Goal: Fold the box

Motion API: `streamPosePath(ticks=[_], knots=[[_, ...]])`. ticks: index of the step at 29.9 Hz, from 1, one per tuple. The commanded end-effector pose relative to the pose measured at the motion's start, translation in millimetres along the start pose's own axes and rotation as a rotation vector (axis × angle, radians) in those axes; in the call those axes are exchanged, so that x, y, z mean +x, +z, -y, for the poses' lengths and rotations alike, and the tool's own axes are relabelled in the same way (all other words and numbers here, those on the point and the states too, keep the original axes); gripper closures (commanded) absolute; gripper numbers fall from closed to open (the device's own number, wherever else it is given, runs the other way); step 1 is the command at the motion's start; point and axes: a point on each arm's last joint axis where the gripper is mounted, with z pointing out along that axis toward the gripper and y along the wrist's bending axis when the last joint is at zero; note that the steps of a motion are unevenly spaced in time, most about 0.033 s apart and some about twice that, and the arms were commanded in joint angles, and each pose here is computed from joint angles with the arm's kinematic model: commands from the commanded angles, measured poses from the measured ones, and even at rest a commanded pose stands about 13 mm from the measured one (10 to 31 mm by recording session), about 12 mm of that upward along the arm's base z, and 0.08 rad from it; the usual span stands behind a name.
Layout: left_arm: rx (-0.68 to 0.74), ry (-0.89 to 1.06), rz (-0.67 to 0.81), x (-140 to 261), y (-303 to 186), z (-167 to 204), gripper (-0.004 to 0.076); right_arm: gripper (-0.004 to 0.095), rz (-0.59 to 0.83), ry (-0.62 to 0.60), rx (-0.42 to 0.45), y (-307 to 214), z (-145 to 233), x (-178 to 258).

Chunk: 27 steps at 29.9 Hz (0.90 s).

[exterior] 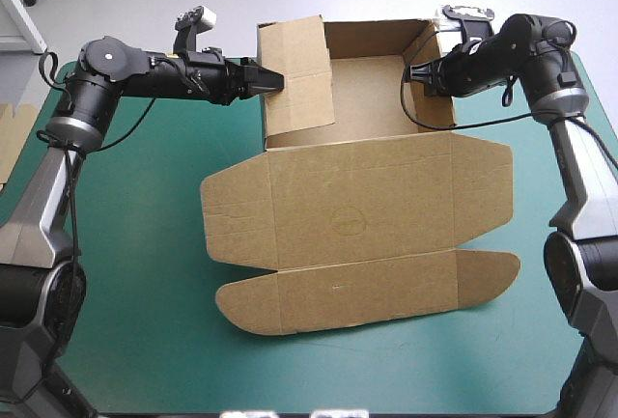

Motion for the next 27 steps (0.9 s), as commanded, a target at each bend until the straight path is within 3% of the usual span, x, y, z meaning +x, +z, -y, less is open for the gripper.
streamPosePath(ticks=[1, 13, 22, 27], knots=[[-0.008, 0.019, 0.067, -9.1, -18.9, 22.7, 0.0279, 0.0905, 0.127, 0.035, -0.098, -33.7, -23.8, -10.1], [-0.153, -0.040, 0.056, -10.0, -21.9, 13.0, 0.0299, 0.0904, 0.107, 0.075, -0.115, -34.1, -25.3, -8.7], [-0.303, 0.036, 0.003, -10.8, -16.3, 25.5, 0.0302, 0.0904, 0.101, 0.036, -0.134, -29.0, -49.4, -5.4], [-0.353, 0.021, -0.023, -14.3, -15.3, 22.7, 0.0311, 0.0904, 0.095, -0.010, -0.064, -25.0, -59.7, -2.0]])
